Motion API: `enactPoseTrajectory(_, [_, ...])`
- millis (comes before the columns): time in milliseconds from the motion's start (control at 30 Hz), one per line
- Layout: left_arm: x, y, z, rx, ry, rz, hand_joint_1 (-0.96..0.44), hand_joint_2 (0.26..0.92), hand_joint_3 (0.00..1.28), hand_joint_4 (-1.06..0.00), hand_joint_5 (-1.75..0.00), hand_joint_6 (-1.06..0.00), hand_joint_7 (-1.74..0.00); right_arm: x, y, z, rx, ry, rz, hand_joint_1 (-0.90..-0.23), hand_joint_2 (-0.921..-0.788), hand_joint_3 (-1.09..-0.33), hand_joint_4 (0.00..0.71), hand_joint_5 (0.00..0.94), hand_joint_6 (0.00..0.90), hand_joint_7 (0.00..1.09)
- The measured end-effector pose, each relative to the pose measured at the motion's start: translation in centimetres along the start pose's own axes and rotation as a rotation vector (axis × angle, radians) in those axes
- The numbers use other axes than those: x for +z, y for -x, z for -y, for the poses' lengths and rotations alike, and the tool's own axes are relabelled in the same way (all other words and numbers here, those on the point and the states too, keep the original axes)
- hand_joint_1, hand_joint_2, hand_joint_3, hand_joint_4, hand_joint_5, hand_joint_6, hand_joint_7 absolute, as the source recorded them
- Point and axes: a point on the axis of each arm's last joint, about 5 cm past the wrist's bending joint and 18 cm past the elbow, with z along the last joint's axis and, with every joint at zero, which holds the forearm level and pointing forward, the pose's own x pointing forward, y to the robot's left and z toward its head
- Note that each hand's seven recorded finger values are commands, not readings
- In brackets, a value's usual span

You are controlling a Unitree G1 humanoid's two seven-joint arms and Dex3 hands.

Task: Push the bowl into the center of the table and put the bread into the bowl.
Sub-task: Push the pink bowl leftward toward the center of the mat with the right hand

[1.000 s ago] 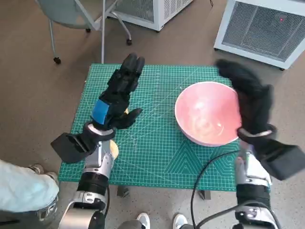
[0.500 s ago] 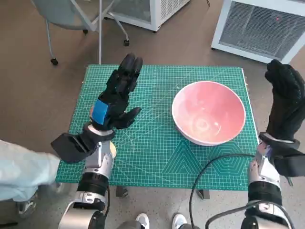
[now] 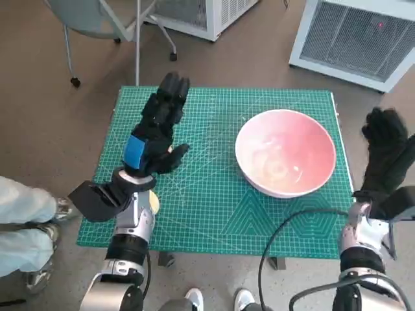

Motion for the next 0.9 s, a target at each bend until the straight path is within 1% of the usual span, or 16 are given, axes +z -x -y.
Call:
enactPoseTrajectory(100, [0.0,0.0,0.0,-0.002,0.0,0.0,-0.53,0.921,0.35,-0.02,0.0,-0.16,-0.01,-0.4,0.06,-0.4,0.001,-0.022,-0.041,-0.558,-0.921,-0.89,0.176,0.003,0.038,0.45])
enactPoseTrajectory(267, [0.1,0.0,-0.1,-0.003,-0.005,0.001,-0.53,0.921,0.35,-0.02,0.0,-0.16,-0.01,-0.9,0.1,-1.5,0.012,-0.06,-0.103,-0.548,-0.921,-0.916,0.176,0.002,0.042,0.43])
enactPoseTrajectory(467, [0.3,0.1,-0.6,-0.002,-0.022,0.003,-0.53,0.921,0.35,-0.02,0.0,-0.16,-0.01,-1.3,0.06,-2.6,0.029,-0.095,-0.161,-0.553,-0.921,-0.921,0.18,0.002,0.067,0.38])
enactPoseTrajectory(600, [0.5,0.1,-0.8,0.0,-0.03,0.01,-0.53,0.921,0.35,-0.03,0.0,-0.16,-0.01,-1.6,0.22,-3.2,0.035,-0.118,-0.199,-0.565,-0.921,-0.92,0.173,0.0,0.075,0.37])
enactPoseTrajectory(900, [1.0,0.3,-1.0,-0.001,-0.048,0.031,-0.53,0.921,0.34,-0.03,0.0,-0.16,-0.01,-2.3,0.52,-5.0,0.082,-0.186,-0.273,-0.567,-0.921,-0.907,0.162,0.0,0.083,0.35])
